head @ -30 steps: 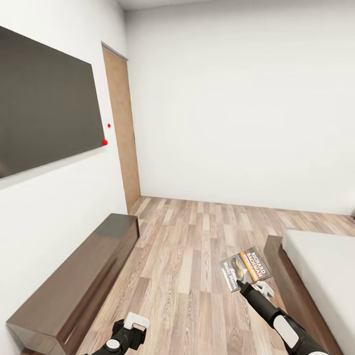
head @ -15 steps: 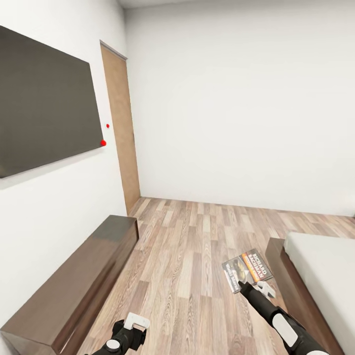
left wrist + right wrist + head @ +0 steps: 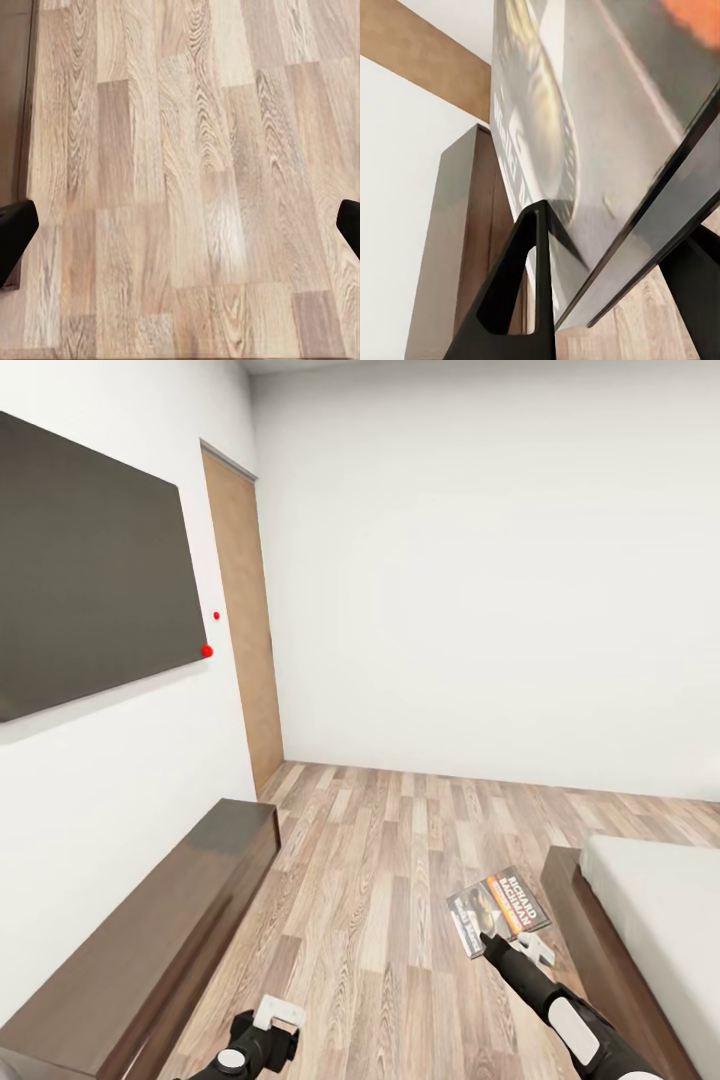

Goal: In the bedroom, move the book from the bed onto either nightstand, and place the two sandals side by side next to the bed.

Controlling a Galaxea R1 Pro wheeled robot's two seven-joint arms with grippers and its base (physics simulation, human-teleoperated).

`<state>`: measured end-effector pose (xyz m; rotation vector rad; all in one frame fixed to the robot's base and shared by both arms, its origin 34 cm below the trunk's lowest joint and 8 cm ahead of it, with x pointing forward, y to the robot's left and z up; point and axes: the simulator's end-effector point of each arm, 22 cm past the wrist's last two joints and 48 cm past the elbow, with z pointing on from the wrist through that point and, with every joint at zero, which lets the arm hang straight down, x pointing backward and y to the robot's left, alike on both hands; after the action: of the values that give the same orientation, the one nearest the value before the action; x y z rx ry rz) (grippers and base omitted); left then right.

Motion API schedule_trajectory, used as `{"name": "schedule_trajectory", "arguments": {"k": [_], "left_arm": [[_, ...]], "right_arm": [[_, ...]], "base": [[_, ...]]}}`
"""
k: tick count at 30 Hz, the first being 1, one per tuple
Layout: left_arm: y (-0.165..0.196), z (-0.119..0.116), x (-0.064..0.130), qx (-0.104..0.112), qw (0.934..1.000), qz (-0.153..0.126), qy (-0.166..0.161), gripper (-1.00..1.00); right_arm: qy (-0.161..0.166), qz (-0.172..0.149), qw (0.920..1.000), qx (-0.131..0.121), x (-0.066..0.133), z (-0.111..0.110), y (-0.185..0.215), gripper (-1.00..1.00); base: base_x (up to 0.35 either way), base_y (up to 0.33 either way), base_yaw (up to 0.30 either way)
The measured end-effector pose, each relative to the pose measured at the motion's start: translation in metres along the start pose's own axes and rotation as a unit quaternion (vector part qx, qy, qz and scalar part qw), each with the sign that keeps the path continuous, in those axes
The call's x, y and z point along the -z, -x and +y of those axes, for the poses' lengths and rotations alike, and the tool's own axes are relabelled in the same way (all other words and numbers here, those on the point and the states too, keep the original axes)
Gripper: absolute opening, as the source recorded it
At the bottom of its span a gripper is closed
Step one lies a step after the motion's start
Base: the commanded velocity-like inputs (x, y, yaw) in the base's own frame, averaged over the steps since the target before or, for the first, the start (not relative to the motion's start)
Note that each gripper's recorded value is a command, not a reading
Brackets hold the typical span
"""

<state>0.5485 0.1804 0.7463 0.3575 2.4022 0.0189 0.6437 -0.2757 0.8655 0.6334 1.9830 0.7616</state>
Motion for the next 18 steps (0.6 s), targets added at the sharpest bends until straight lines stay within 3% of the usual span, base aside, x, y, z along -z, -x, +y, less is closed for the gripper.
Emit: {"name": "schedule_trajectory", "arguments": {"k": [7, 13, 18], "left_arm": [[-0.018, -0.010, 0.003, 0.002, 0.9998, 0.018, -0.005, 1.00], [-0.070, -0.020, 0.013, 0.006, 0.9987, 0.050, -0.009, 1.00], [-0.107, -0.025, 0.023, 0.008, 0.9971, 0.075, -0.009, 1.00]], "right_arm": [[0.002, 0.016, 0.9997, 0.016, -0.001, 0.003, -0.011, -1.00], [0.006, 0.047, 0.9974, 0.055, -0.002, 0.007, -0.028, -1.00], [0.008, 0.053, 0.9966, 0.063, -0.002, 0.008, -0.032, -1.00]], "base": [[0.010, 0.000, 0.000], [0.002, 0.000, 0.000], [0.000, 0.000, 0.000]]}}
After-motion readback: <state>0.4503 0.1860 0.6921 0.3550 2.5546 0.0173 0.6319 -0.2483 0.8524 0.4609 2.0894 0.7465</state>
